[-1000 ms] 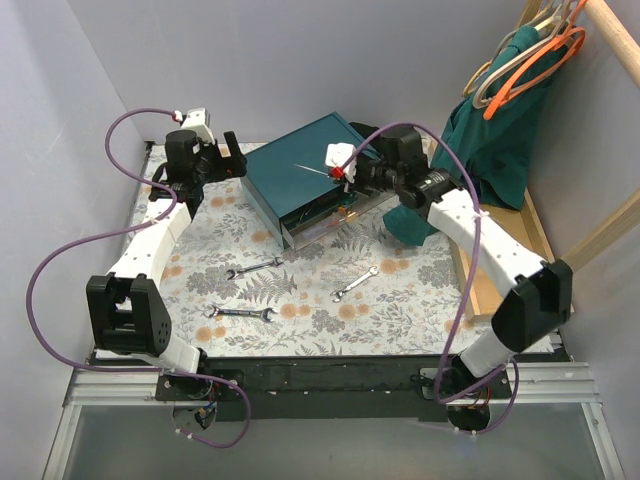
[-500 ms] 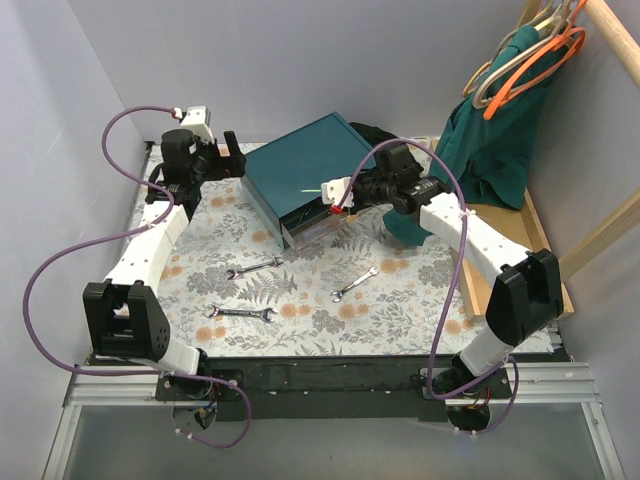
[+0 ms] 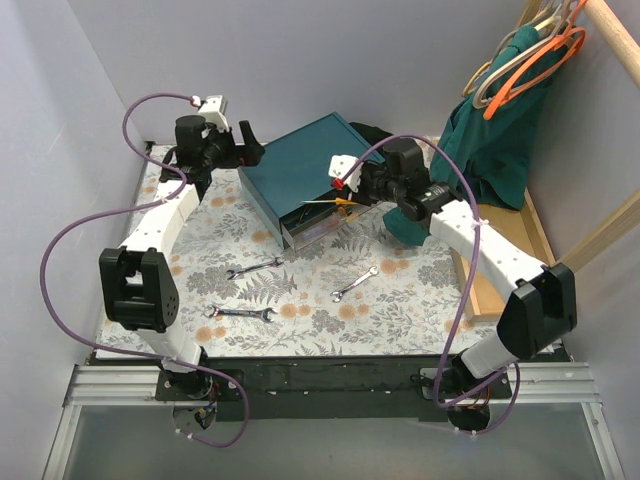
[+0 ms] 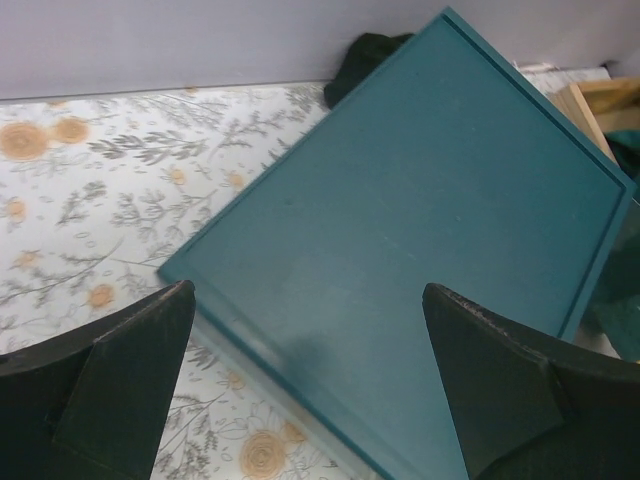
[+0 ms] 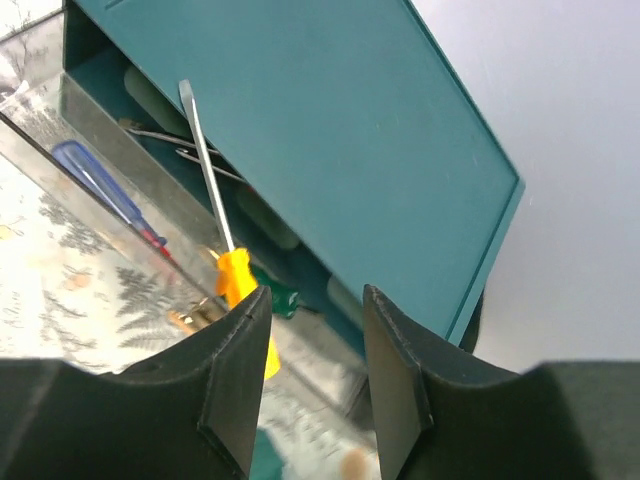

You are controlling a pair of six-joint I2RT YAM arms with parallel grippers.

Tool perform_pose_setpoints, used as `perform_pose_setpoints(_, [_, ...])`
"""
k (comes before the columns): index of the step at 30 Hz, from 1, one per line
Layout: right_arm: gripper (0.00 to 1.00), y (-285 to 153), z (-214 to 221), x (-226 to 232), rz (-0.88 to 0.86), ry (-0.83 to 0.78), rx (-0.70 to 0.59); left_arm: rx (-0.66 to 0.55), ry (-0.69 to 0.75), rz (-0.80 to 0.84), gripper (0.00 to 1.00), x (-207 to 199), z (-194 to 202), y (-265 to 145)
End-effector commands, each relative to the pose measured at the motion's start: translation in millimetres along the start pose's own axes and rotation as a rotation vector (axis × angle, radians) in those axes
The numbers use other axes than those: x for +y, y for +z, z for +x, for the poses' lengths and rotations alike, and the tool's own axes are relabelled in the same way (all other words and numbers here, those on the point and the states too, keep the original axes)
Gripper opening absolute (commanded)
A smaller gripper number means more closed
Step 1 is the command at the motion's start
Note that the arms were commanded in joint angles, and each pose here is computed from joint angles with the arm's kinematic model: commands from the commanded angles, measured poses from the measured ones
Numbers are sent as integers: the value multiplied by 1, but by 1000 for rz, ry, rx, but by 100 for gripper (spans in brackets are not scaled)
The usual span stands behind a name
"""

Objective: Sort the tools into containers

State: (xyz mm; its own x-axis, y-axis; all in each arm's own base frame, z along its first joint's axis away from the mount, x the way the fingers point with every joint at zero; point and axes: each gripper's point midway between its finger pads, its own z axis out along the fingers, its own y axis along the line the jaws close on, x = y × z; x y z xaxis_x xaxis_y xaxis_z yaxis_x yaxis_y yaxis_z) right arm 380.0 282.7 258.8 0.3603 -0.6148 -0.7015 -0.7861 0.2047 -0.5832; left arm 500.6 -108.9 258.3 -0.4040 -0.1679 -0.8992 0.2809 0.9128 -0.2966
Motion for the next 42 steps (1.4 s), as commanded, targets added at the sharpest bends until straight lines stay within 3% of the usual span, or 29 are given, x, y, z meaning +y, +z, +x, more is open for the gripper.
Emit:
perform_pose_setpoints(1, [48,-19,-5,-4,90,165,-8,-13,45,146,98,-45,-13,9])
perform_pose_setpoints(5, [45,-16,9,8,42,158,51,25,78,223,98,-70,2,23])
perform_pose_setpoints(12, [40,-24,24,17,23,164,96,85,149,244,83,-93,35,38])
perform_pose_setpoints(19, [38,-22,50,28,-1,155,162,140,205,252,84,-101,61,23])
perform_pose_setpoints(28, [36,-7,68,5,60,154,208,209,241,260,86,-103,88,-3])
perform_pose_setpoints(42, [36,-1,67,-35,207,150,221,216,292,326,87,-122,91,-22])
